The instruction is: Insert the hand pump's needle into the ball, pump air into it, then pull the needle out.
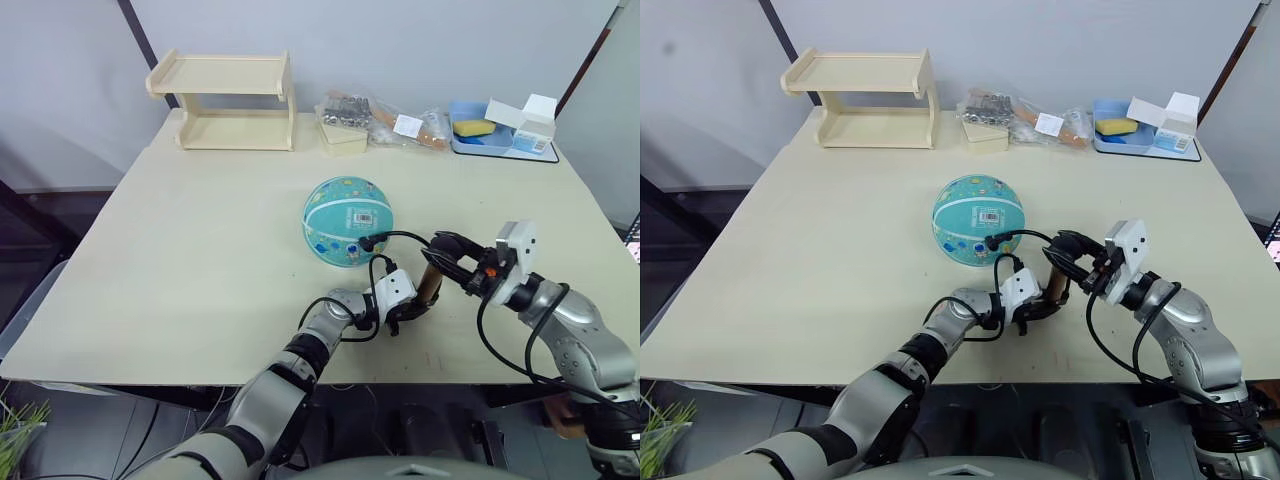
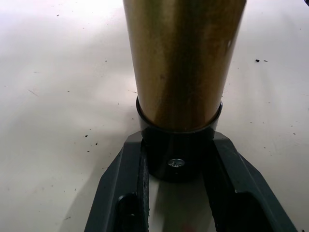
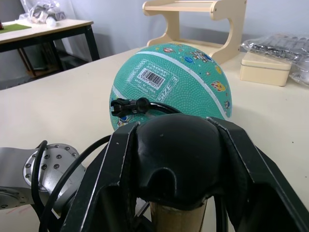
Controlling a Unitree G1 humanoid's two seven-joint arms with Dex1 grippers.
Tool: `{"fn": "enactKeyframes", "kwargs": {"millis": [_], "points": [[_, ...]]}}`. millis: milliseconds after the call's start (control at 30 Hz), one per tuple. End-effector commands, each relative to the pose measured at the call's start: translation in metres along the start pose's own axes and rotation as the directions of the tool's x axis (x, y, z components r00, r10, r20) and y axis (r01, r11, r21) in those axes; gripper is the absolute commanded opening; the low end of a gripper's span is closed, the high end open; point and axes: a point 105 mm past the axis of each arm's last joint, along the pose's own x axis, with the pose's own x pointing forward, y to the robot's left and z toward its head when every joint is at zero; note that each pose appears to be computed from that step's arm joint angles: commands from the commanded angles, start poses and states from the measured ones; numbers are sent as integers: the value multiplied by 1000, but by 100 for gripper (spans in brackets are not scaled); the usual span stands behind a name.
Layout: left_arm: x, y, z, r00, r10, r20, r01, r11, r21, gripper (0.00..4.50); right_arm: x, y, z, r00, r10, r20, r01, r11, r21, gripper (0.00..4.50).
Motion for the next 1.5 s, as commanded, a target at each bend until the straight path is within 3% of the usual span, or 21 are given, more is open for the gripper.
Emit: {"fn": "enactKeyframes", "kwargs": {"millis": [33, 367, 533, 667, 867, 1067, 1200, 1333, 1500], "points": [[-5, -27, -49, 987, -64, -150, 48, 993, -112, 104, -3, 0, 15, 1000, 14, -23, -14, 1000, 7, 165], [-2, -29, -47, 987, -77, -144, 61, 992, -111, 104, -22, 1, 158, 982, 52, 182, -24, 988, -154, 165], [-1, -30, -46, 987, -78, -137, 63, 992, -113, 104, -33, 8, 191, 973, 95, 212, -67, 989, -135, 165], [0, -31, -45, 988, -79, -133, 65, 992, -112, 104, -25, 0, 157, 991, 62, 115, -51, 994, -96, 165], [-1, -30, -45, 989, -76, -130, 61, 992, -113, 104, -15, -18, 64, 999, -2, -42, 3, 1000, 20, 165], [-4, -28, -45, 989, -71, -128, 56, 992, -115, 104, -6, -13, -33, 984, -5, -179, 28, 992, 125, 165], [-4, -27, -44, 989, -70, -127, 56, 992, -115, 104, -7, -4, -70, 973, 15, -232, 20, 989, 146, 165], [-5, -27, -44, 989, -70, -128, 55, 992, -115, 104, -6, 0, -72, 973, 26, -230, 1, 993, 117, 165], [-6, -28, -45, 989, -75, -131, 59, 991, -118, 104, -2, -9, -20, 993, 13, -119, -10, 1000, 28, 165]]}}
